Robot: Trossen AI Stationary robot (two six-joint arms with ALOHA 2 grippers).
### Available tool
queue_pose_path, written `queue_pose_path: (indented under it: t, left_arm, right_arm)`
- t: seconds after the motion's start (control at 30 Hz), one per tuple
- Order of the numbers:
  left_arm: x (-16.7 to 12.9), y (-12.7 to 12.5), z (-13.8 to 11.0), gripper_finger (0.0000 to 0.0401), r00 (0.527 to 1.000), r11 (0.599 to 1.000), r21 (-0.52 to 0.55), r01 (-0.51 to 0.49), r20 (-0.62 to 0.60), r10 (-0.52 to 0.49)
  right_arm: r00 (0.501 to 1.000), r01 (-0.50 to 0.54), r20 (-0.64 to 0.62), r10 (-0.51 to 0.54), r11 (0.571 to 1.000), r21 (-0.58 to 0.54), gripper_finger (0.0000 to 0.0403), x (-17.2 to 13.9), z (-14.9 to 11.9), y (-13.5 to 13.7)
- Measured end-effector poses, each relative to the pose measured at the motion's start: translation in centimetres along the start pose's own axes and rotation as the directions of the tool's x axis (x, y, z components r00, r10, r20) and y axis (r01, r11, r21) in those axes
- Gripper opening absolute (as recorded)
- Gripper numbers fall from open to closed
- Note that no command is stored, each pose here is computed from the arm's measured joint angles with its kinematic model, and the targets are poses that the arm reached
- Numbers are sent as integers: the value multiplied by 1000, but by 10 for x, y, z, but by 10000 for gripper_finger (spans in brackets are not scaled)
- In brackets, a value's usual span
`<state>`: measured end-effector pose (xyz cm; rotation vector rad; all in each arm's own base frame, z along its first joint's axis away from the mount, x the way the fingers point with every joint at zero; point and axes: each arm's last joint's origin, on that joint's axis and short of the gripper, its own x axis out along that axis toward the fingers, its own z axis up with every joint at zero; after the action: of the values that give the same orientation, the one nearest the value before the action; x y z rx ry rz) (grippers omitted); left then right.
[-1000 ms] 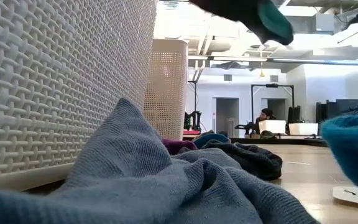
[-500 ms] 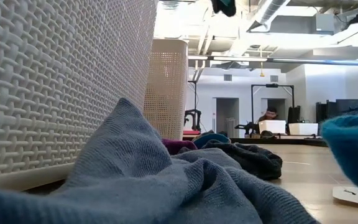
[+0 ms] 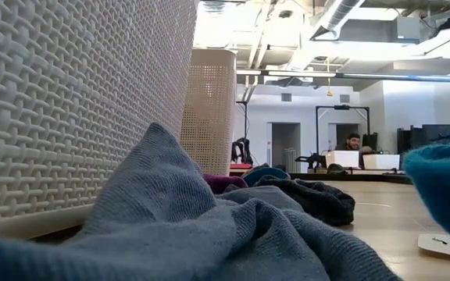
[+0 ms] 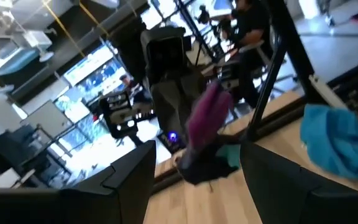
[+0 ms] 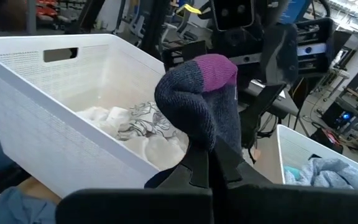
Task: Sort clothes
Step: Put the right dark blue sock into the top white laundry bin
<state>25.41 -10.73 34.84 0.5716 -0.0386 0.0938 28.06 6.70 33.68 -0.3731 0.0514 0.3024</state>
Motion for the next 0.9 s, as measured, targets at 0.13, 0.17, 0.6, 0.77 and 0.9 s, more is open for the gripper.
queue_pose_path:
  t: [0.13, 0.17, 0.6, 0.77, 0.9]
  left_arm:
    - [9, -1, -5, 229, 998, 999, -14, 46, 41, -45]
    - [12, -1, -6, 229, 998, 998, -27, 49, 46, -48]
    - [20, 5, -9, 216, 982, 989, -79, 128, 147, -115]
    - [30, -1, -18, 181, 983, 986, -74, 147, 120, -137]
    - [40, -6, -24, 153, 985, 987, -74, 143, 106, -135]
  right_arm:
    - [1000, -7, 1, 7, 1000, 6, 0, 0, 1, 2]
    - [1000, -7, 1, 7, 1000, 6, 0, 0, 1, 2]
    - [1000, -8, 1, 8, 1000, 25, 0, 0, 1, 3]
    - [1000, 2, 27, -3, 1000, 25, 2, 2, 2, 2]
    - [1000, 0, 22, -1, 1000, 28, 3, 9, -2, 4]
